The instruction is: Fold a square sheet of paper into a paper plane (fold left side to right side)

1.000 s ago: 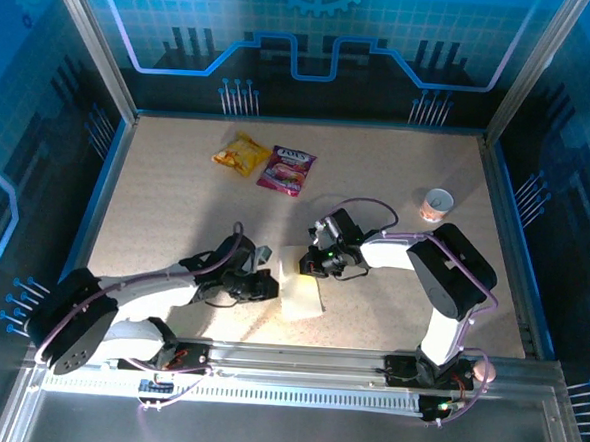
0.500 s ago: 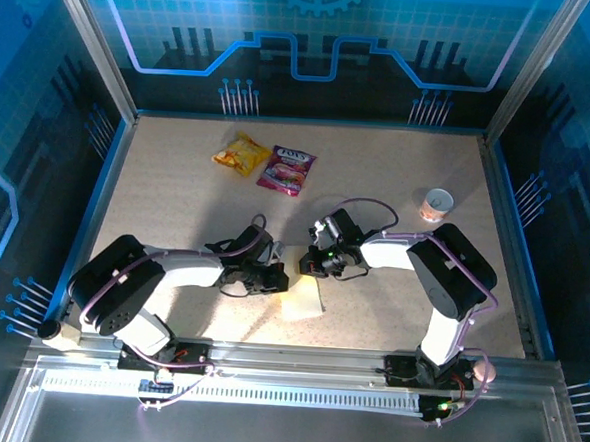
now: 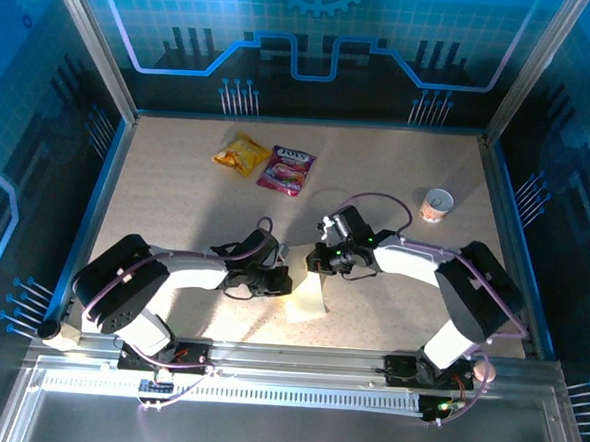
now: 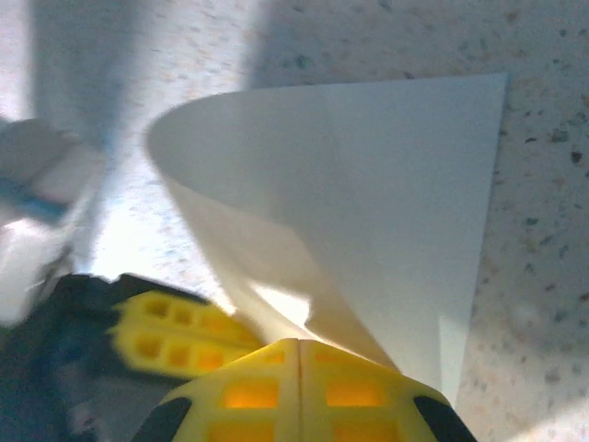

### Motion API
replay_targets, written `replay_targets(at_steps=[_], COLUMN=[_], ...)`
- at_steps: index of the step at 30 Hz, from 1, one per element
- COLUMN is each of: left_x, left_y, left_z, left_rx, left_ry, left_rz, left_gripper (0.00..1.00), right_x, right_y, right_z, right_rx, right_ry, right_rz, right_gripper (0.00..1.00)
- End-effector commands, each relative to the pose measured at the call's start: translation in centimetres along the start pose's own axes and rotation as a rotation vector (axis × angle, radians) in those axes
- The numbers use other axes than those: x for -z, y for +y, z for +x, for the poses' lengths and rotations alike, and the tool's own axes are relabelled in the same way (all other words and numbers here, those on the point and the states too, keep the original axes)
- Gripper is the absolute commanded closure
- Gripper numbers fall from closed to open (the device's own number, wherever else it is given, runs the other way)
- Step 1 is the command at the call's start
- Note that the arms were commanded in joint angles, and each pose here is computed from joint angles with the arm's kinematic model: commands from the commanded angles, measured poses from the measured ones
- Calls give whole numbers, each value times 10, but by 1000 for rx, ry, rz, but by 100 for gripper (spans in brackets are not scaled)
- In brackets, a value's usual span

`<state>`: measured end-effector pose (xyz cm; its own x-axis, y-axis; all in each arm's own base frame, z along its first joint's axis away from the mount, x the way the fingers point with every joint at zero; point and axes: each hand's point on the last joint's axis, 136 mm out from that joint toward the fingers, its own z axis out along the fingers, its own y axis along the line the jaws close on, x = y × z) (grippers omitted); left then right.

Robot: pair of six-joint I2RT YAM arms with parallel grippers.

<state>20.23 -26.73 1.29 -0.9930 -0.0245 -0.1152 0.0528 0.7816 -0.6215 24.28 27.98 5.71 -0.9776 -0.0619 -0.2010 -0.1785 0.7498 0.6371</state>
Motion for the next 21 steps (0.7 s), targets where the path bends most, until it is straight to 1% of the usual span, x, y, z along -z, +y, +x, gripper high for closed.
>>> replay_targets(at_steps=[1, 5, 8, 17, 21], left_x=[-3, -1, 0, 1, 1], left_y=[13, 10, 7, 5, 2], left_z=[9, 7, 7, 7, 5], left_rx=[18, 7, 2, -6, -3], left_ry=[27, 26, 28, 30, 26], left_rz=[-60, -61, -57, -56, -48], left_gripper=[100, 100, 100, 100, 100], right_x=[8, 4, -6, -24, -29], right_y=[-7, -6, -2, -4, -17], right_z=[26, 50, 64, 74, 80], right_rx=[-37, -52, -68, -52, -61], right_ry=[51, 84, 106, 131, 148], right_rz=[-3, -17, -60, -46, 3], right_gripper=[100, 100, 100, 100, 100])
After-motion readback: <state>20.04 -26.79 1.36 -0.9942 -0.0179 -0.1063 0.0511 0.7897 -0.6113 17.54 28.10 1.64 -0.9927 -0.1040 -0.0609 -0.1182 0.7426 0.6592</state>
